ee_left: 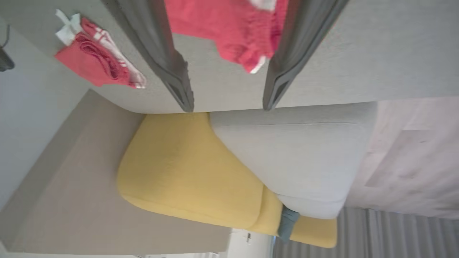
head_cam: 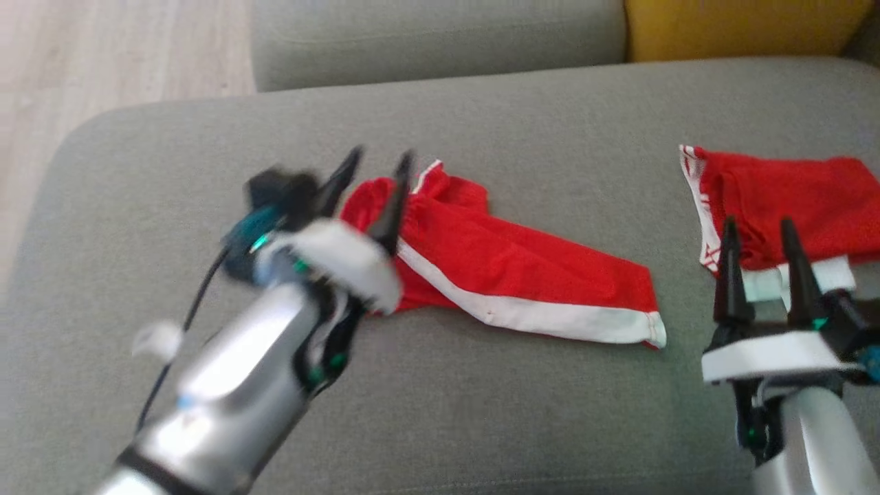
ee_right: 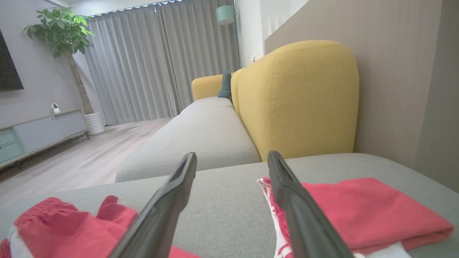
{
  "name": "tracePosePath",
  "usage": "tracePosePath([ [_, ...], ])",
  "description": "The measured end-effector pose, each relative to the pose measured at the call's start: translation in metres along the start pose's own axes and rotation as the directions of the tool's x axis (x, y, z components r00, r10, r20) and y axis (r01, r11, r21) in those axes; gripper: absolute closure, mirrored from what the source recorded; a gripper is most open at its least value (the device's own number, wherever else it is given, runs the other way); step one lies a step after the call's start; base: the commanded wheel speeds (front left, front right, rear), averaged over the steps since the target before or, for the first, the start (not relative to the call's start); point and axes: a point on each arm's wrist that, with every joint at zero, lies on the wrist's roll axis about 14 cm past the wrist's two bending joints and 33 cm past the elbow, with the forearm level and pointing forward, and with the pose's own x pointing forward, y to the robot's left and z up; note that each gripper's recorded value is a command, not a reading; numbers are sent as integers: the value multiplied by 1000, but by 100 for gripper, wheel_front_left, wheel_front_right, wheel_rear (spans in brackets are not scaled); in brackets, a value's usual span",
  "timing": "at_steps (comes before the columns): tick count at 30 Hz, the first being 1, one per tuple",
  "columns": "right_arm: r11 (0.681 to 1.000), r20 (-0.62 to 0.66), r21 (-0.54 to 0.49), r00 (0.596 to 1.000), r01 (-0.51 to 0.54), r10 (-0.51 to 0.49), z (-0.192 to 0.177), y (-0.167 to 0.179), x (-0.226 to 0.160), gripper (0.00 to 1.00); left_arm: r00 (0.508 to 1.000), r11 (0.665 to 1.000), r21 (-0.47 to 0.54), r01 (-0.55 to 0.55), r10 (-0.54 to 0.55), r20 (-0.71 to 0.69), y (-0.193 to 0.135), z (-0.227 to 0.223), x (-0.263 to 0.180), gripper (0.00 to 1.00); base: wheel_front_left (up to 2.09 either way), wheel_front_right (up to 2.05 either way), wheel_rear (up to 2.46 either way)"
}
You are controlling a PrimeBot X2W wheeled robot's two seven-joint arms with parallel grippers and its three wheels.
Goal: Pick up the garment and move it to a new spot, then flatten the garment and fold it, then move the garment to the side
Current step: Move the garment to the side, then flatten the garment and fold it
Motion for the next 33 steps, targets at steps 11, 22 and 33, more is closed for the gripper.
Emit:
tracePosePath([
  [11, 996, -67, 15, 994, -86, 87, -22, 30, -17, 0, 969, 968, -22, -249, 249, -3, 75, -35, -110, 0, 0, 0, 0],
  [22, 997, -92, 25, 993, -74, 76, -31, 27, -22, 0, 962, 961, -77, -265, 270, 52, 75, -35, -119, 0, 0, 0, 0],
  [33, 1000, -135, 18, 990, -24, 27, -45, 10, -25, 0, 987, 992, -15, -129, 127, -97, 62, -74, -80, 0, 0, 0, 0],
])
